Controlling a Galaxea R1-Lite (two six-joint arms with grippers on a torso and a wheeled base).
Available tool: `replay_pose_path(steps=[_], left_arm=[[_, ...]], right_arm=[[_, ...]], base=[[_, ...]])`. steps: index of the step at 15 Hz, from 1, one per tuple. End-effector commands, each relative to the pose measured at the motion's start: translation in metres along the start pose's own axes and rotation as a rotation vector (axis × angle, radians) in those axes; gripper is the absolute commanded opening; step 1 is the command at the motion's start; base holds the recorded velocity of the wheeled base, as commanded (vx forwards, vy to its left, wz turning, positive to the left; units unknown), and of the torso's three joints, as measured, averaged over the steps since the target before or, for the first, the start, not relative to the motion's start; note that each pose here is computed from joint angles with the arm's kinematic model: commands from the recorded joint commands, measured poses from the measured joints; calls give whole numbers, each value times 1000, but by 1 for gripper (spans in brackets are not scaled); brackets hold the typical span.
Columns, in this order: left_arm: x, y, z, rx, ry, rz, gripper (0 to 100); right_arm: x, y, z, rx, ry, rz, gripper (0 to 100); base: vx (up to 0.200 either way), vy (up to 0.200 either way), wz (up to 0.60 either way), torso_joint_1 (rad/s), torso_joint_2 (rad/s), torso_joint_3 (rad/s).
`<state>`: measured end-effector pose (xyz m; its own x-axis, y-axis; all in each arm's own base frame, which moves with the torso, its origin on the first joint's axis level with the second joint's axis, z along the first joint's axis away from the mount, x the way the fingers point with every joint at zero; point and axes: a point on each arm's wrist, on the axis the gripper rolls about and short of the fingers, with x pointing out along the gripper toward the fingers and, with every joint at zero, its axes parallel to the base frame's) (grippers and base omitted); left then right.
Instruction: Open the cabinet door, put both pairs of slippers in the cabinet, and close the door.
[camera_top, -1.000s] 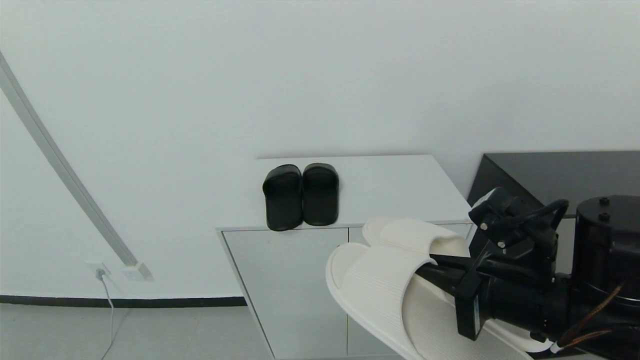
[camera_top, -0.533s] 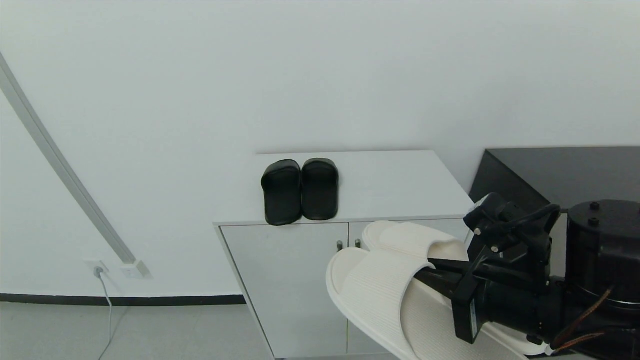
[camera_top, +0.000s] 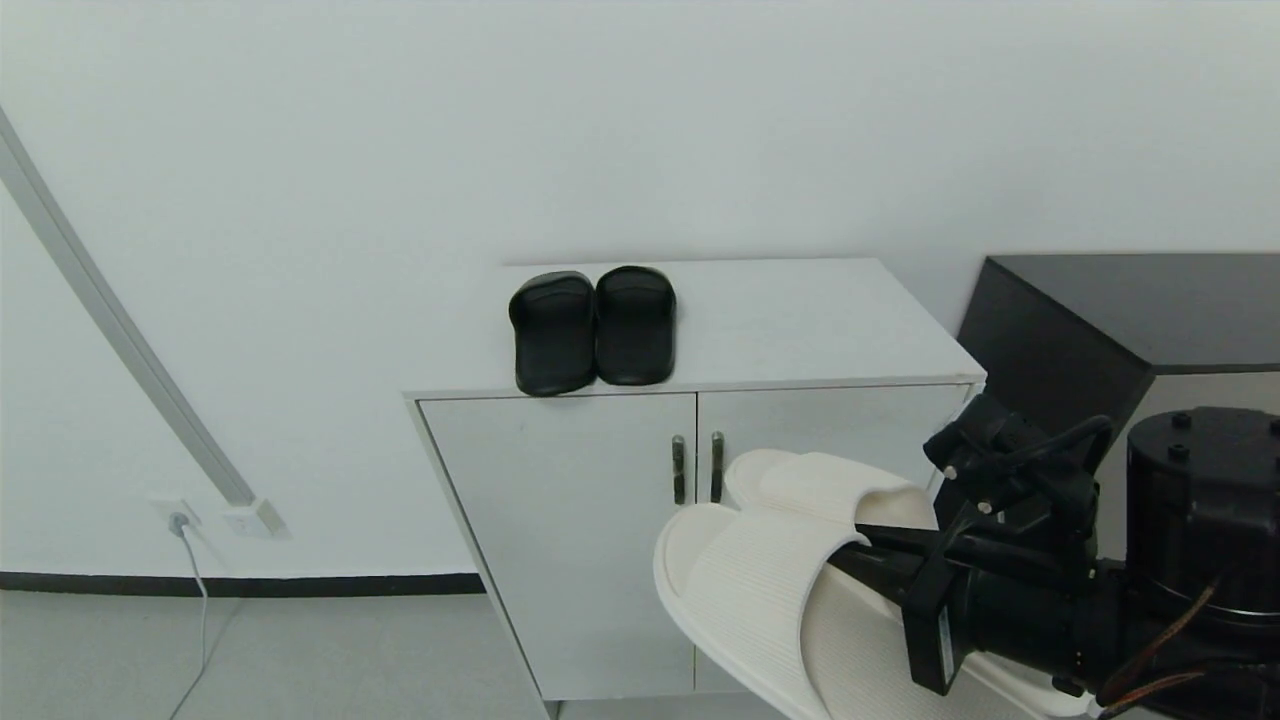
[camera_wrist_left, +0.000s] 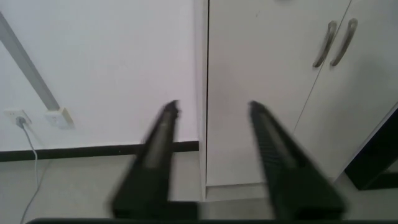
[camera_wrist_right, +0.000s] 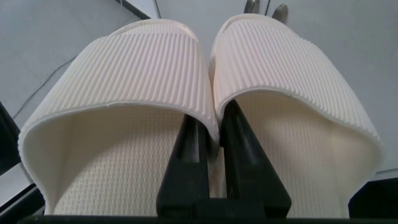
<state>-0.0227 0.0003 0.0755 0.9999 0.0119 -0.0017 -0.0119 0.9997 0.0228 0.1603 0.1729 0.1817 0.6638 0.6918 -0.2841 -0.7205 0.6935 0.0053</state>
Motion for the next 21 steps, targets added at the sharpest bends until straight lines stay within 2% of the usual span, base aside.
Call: replay_pose_path(steps=[1, 16, 20, 21], left_arm=[[0, 0, 0, -3, 1, 0, 100], [0, 0, 0, -3, 1, 2, 100], [0, 0, 0, -7, 1, 2, 100], [0, 0, 0, -21, 1, 8, 100]], right_arm=[[1, 0, -3, 0, 11, 0, 0], [-2, 0, -19, -20, 59, 5, 0], [-2, 1, -19, -21, 59, 7, 0], [-2, 1, -20, -21, 59, 9, 0]], base=[[0, 0, 0, -212, 535, 325], [0, 0, 0, -162, 487, 325], [0, 0, 0, -74, 453, 367], [0, 0, 0, -41, 442, 393]])
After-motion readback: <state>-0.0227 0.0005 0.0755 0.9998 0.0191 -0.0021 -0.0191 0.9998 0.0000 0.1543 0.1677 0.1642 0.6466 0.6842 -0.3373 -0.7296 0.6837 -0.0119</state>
